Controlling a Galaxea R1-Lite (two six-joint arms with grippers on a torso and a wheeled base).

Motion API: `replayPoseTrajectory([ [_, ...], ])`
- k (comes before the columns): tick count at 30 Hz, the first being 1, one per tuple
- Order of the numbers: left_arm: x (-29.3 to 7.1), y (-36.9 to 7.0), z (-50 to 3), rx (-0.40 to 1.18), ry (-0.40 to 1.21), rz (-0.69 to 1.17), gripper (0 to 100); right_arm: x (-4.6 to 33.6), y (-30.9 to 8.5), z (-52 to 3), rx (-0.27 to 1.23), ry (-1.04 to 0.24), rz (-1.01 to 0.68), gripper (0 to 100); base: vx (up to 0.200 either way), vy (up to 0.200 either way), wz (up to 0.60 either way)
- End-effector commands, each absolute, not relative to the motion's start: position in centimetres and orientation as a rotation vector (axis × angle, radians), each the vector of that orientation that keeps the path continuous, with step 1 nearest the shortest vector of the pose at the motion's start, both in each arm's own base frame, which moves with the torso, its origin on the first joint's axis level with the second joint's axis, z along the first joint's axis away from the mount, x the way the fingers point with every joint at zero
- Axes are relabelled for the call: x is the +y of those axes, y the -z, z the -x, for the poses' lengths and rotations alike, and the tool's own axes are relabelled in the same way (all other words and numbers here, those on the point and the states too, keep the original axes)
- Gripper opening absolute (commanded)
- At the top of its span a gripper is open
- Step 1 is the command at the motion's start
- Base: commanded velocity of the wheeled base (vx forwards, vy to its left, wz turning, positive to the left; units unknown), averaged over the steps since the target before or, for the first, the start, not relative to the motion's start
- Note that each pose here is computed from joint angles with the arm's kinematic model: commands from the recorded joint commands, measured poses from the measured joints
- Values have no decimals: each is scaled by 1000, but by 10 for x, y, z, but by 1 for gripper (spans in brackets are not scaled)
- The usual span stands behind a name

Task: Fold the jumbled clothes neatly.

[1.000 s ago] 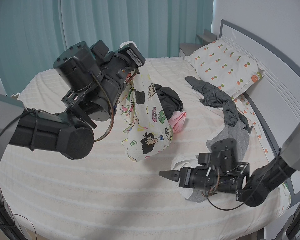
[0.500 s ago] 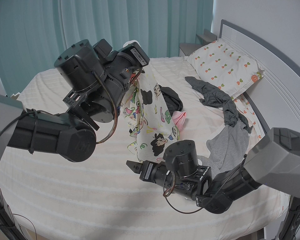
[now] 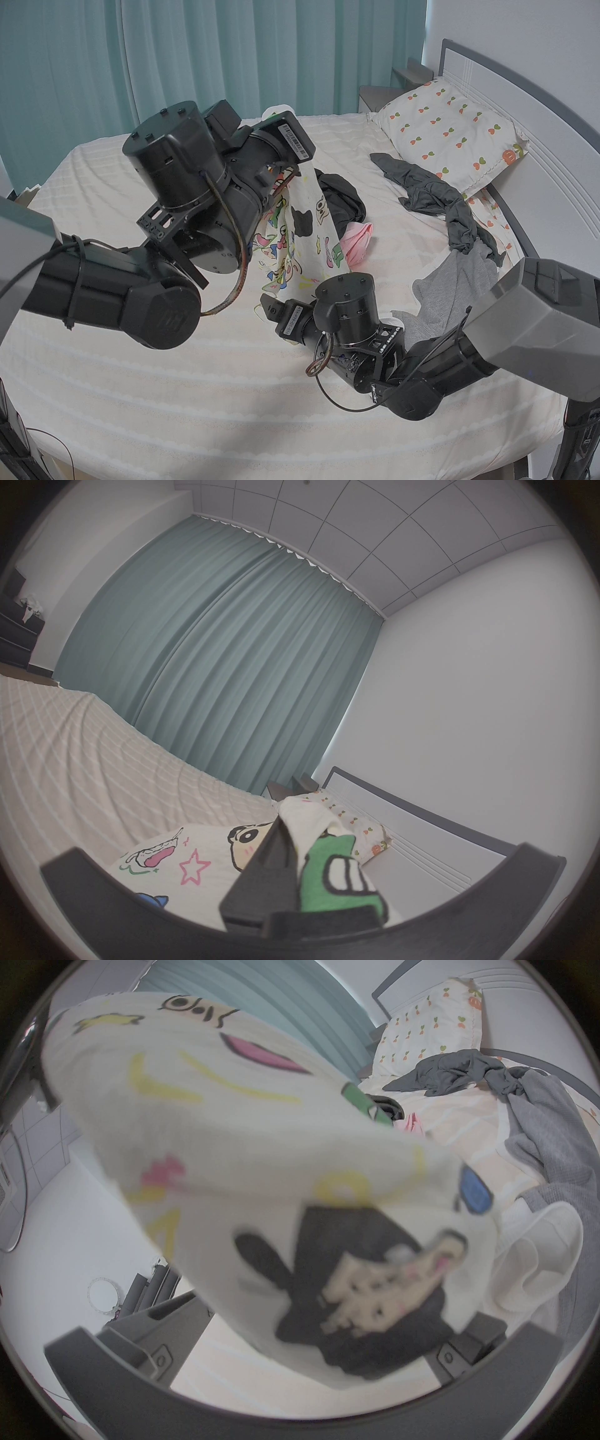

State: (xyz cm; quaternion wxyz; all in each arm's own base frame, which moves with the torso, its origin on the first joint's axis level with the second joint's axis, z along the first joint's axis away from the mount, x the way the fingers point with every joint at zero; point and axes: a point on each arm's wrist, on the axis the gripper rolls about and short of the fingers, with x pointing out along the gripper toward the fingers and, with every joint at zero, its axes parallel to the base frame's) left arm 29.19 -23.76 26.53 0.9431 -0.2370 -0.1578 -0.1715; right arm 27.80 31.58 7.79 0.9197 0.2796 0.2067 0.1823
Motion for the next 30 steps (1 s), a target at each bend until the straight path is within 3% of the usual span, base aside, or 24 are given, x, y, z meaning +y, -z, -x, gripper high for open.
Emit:
replayPoseTrajectory([
  [1,-240,-264,-288,-314,359,484,0,315,-79,-282,414,-367,-582,0,0,0,0],
  [8,-235,-263,-280,-299,361,476,0,305,-79,-285,402,-349,-545,0,0,0,0],
  [15,-216,-259,-262,-265,350,451,0,279,-105,-267,388,-381,-563,0,0,0,0],
  [21,-171,-267,-246,-234,273,386,0,229,-148,-218,367,-509,-604,0,0,0,0],
  [30,-134,-271,-234,-271,185,289,0,146,-196,-156,303,-752,-676,0,0,0,0],
])
